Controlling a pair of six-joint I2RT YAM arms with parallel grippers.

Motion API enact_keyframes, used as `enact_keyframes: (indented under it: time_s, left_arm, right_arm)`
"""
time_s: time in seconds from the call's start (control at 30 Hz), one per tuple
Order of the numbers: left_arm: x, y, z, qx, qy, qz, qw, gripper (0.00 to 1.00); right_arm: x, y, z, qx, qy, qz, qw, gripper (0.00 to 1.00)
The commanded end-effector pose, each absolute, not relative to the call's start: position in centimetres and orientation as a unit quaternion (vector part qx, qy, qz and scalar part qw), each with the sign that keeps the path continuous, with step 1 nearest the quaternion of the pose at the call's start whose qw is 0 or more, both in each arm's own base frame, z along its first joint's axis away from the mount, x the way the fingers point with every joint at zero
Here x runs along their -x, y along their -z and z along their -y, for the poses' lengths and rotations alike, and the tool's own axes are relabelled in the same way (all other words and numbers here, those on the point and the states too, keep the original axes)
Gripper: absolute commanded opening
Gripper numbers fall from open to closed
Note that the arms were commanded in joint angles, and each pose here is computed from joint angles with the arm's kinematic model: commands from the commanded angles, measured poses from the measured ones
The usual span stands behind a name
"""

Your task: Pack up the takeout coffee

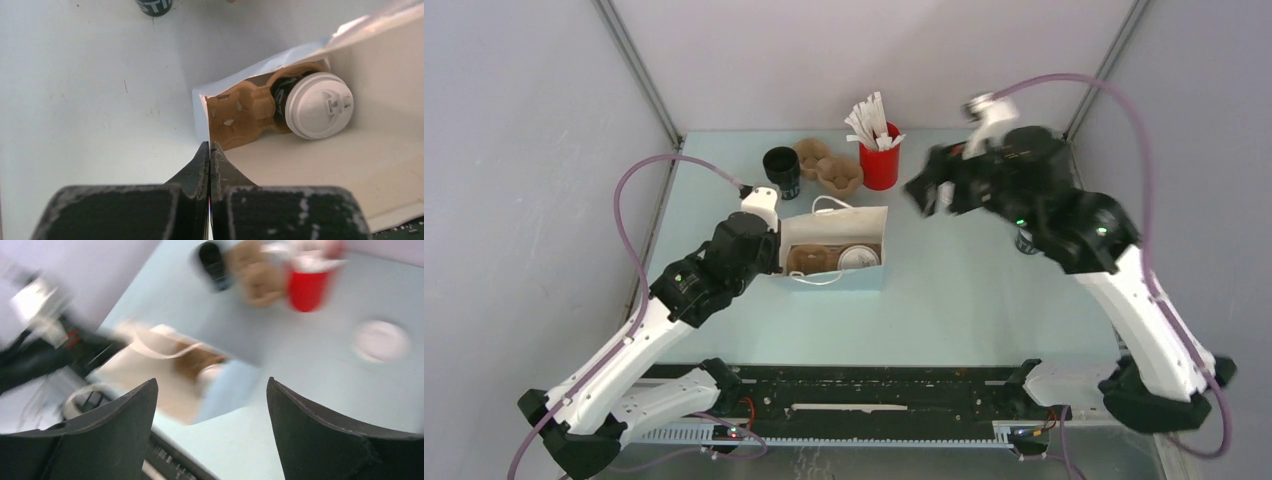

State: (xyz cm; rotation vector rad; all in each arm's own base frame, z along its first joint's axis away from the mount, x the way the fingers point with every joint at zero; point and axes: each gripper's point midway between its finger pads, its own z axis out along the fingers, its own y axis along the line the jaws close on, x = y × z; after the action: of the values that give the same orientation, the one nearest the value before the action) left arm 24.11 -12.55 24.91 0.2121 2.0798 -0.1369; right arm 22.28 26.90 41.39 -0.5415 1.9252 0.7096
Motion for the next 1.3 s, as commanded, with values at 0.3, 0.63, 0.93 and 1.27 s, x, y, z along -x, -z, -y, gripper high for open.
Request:
enact_keyframes:
  time_s: [0.3, 0.63, 0.93, 1.27]
  left_arm:
    - [-23.5, -27.7, 13.7, -0.11, 0.09, -0.86, 0.49, 0.0]
    - [-23.7, -27.7, 14.0, -0.119, 0.091, -0.858, 0.491, 0.0]
    - [-23.7, -27.4, 13.9, -0.122, 0.086, -0.858, 0.491, 0.0]
    - [-23.7, -27.3, 13.6, -0.121, 0.081, -0.859, 0.491, 0.0]
  right_arm:
    - [-34.2, -24.4, 3.4, -0.194, 0.05, -0.927, 0.317, 0.99]
    - [-36.9, -16.0, 8.3, -0.22, 0.037, -0.954, 0.2, 1.0]
    - [-37.8, -15.0, 9.0, -0.21, 0.023, -0.959, 0.19, 1.0]
    - [-38.1, -13.9, 9.8, -0.204, 0.035, -0.962, 0.178, 1.0]
